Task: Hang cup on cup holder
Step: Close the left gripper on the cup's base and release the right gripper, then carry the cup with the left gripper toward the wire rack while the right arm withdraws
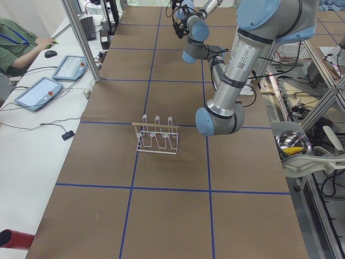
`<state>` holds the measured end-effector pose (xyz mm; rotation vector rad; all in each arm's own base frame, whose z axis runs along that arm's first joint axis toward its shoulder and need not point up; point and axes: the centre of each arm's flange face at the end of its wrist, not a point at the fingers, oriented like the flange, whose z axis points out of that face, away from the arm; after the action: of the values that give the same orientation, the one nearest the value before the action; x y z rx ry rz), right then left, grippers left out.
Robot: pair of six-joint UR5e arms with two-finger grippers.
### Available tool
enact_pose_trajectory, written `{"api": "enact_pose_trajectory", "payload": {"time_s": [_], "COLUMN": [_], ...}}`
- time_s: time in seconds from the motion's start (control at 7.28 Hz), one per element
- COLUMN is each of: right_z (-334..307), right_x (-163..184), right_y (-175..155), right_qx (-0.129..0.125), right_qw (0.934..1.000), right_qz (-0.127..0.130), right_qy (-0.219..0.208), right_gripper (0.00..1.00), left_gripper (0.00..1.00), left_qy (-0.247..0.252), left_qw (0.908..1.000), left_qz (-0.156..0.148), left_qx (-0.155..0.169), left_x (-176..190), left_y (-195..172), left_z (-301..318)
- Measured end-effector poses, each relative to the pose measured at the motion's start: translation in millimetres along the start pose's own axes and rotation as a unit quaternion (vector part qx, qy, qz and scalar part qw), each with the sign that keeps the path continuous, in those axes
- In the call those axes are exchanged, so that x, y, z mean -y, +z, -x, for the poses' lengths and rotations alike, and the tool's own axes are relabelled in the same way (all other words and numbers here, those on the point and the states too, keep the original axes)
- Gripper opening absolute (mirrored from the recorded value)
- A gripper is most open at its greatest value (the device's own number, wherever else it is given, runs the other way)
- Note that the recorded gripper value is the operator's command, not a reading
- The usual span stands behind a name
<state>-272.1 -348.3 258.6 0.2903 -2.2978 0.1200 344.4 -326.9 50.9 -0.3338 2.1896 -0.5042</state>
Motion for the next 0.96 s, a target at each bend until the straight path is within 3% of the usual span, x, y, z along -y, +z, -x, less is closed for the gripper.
{"api": "enact_pose_trajectory", "payload": {"time_s": [0.27,0.41,0.55,0.69,0.96], "right_z": [-8,-23,-45,-69,-106], "right_x": [49,86,120,153,202], "right_y": [-47,-76,-105,-134,-182], "right_qx": [-0.065,-0.115,-0.168,-0.233,-0.367], "right_qw": [0.9964,0.9885,0.9733,0.9471,0.8876], "right_qz": [-0.044,-0.072,-0.098,-0.116,-0.128], "right_qy": [-0.031,-0.066,-0.122,-0.188,-0.248], "right_gripper": [1.0,1.0,1.0,1.0,1.0], "left_gripper": [0.0,0.0,0.0,0.0,0.0], "left_qy": [0.049,0.076,0.111,0.165,0.258], "left_qw": [0.9983,0.9954,0.9897,0.978,0.9419], "left_qz": [-0.03,-0.058,-0.087,-0.113,-0.166], "left_qx": [-0.001,0.005,0.024,0.06,0.136], "left_x": [20,36,53,66,105], "left_y": [-9,-15,-20,-22,-39], "left_z": [-17,-31,-42,-43,-45]}}
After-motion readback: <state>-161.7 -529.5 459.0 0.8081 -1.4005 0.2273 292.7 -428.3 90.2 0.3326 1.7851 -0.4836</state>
